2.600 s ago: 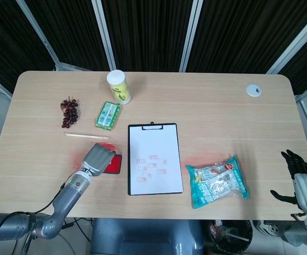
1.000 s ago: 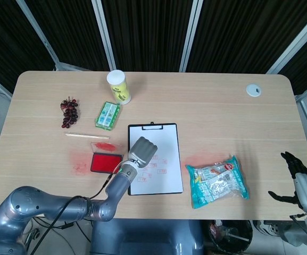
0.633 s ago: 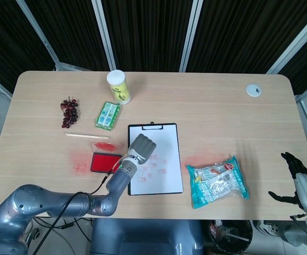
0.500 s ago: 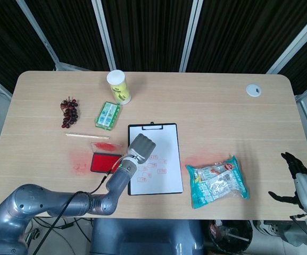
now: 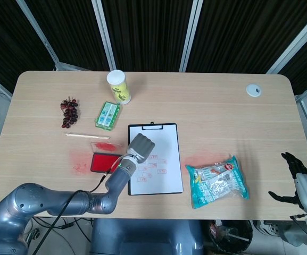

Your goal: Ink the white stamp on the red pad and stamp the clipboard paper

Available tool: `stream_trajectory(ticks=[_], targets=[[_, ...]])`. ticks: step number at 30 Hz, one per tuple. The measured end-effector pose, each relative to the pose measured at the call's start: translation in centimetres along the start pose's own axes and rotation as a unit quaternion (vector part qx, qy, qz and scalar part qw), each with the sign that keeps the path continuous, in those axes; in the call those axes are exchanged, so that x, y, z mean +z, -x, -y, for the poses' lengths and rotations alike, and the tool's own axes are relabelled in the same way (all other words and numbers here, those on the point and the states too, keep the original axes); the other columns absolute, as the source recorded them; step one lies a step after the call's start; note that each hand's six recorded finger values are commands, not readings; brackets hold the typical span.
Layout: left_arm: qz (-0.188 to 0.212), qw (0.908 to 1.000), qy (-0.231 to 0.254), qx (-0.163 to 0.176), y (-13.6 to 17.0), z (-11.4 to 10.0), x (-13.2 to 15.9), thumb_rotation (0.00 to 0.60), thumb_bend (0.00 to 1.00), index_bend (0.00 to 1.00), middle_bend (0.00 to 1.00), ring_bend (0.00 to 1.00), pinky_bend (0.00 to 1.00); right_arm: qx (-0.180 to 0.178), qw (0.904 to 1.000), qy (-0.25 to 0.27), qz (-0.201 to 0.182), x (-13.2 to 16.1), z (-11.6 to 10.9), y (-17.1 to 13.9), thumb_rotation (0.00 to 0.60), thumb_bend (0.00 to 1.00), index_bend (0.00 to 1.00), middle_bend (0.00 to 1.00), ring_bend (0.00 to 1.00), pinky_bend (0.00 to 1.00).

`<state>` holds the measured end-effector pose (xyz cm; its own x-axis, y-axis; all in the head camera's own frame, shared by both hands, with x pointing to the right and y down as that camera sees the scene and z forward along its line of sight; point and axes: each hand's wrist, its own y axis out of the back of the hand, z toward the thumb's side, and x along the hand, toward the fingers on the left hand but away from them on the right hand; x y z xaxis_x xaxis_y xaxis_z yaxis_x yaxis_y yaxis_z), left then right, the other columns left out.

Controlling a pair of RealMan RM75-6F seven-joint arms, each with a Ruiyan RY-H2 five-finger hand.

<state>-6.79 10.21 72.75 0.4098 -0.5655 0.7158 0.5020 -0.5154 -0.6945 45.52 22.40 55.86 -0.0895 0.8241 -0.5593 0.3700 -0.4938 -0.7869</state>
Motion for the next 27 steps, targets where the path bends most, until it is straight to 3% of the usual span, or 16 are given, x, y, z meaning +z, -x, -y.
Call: stream_trajectory(ticks=[27], targets=[[0.007, 0.9998, -0.014, -0.014, -0.1, 1.3, 0.6, 0.6, 0.5, 0.76, 0.84, 0.97, 1.0, 0.0, 1.0, 0.005, 0.002, -0.1, -0.1, 0.0, 0.6, 0.2, 0.06, 0.0, 0.0, 0.14]])
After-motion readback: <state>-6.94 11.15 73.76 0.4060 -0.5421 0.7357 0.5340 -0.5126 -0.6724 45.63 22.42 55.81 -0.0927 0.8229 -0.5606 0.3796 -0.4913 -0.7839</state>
